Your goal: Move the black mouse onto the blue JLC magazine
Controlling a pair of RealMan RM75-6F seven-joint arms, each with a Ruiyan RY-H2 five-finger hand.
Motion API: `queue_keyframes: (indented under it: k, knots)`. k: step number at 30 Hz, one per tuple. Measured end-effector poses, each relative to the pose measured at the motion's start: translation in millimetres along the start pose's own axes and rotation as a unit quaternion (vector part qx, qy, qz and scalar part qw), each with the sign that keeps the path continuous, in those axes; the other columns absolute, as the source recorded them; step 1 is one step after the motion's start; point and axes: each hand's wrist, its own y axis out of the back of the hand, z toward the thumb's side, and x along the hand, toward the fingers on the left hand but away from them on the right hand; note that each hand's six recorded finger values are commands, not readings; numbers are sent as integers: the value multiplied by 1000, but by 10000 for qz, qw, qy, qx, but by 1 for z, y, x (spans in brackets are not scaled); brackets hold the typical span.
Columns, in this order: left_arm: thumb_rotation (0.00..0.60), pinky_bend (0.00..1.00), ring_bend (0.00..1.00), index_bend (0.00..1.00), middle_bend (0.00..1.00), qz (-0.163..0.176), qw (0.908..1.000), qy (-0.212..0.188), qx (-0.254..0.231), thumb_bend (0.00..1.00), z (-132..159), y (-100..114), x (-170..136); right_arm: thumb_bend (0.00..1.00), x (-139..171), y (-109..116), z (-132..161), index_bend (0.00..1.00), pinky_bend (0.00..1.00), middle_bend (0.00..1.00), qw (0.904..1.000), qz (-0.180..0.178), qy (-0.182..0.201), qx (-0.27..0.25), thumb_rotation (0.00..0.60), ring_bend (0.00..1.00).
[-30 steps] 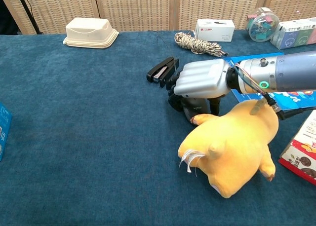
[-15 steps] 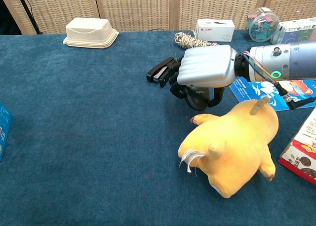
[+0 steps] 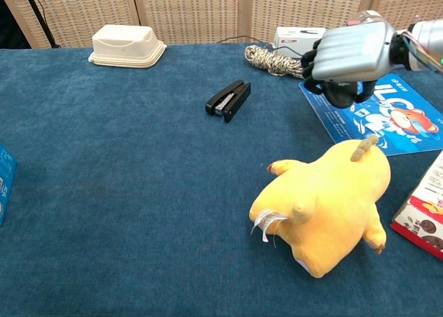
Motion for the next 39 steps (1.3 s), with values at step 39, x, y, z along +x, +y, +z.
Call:
queue_keyframes:
  k: [39]
  knots:
    - [600,0,0,0,0,-166,9993,68,336,266,8,-19,6,364,26,-81,9,318,248,241,9978,669,25,21,600,54]
